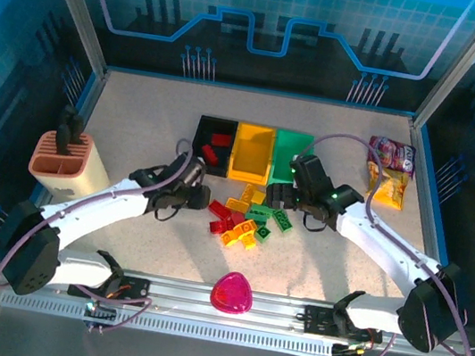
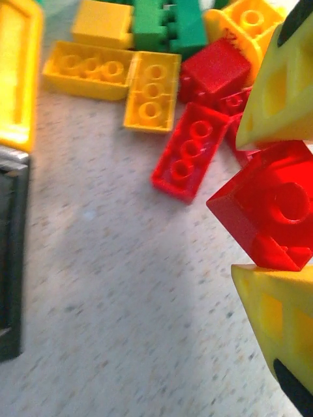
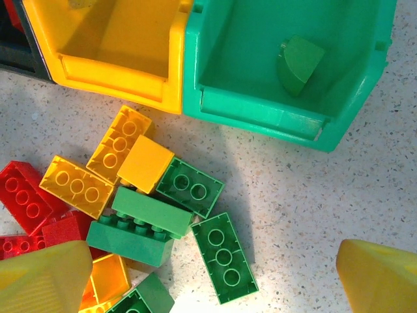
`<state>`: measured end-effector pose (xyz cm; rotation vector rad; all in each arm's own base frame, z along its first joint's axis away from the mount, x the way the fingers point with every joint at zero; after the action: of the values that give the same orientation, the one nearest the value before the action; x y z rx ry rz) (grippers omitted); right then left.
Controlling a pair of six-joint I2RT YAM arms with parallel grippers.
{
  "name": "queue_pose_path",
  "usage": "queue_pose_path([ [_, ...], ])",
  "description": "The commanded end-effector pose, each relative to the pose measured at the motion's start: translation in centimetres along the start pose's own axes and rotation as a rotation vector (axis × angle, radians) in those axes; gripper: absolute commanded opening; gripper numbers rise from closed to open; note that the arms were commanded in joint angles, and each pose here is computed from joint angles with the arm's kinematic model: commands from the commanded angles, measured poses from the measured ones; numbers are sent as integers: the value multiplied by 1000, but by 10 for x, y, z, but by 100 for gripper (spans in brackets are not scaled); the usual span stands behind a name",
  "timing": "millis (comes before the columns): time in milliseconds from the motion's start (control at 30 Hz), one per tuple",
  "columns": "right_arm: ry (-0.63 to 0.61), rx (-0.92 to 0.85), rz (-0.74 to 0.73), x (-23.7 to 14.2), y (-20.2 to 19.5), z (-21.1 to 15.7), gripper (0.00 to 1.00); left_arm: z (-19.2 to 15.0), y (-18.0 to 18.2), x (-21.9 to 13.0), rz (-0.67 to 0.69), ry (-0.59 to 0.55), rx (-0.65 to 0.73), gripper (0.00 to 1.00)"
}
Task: Sort the legos into containers by color
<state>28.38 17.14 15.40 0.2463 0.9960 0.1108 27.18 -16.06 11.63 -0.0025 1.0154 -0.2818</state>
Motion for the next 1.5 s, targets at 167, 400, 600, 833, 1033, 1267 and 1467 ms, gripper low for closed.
queue_pose_path([
  [167, -1, 34, 32, -7, -6, -9, 97, 96, 18, -7, 8, -143, -22, 32],
  [400, -24, 40, 37, -17, -12, -11, 96, 150, 36, 16, 38, -145, -34, 32],
  [600, -25, 34, 23, -21, -21, -18, 96, 179, 33, 40, -1, -100, -18, 77],
  [833, -31, 40, 20, -23, -25, -20, 97, 181, 15, 8, -44, -146, 2, 79],
  [1033, -15, 30, 36, -17, -22, -22, 97, 125, -3, -2, -50, -97, 46, 75],
  [1267, 8, 9, 50, -10, -17, -24, 97, 46, -26, 20, -76, 43, 81, 72],
  [1467, 17, 13, 57, -6, -15, -27, 97, 4, -36, 40, -114, 127, 84, 64],
])
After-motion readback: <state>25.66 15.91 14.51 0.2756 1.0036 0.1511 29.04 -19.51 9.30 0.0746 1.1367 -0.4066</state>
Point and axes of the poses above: each hand's point on the last joint's axis, 136 mm out from that joint toward the fingers, its own x axis out along the fingers, its own y axis along the line the jaws close on, z = x × y, the point moved 1 cm from there along -x, back along the fingers, and after that the axes turned 15 degrees about x, right-handed, at the moved point
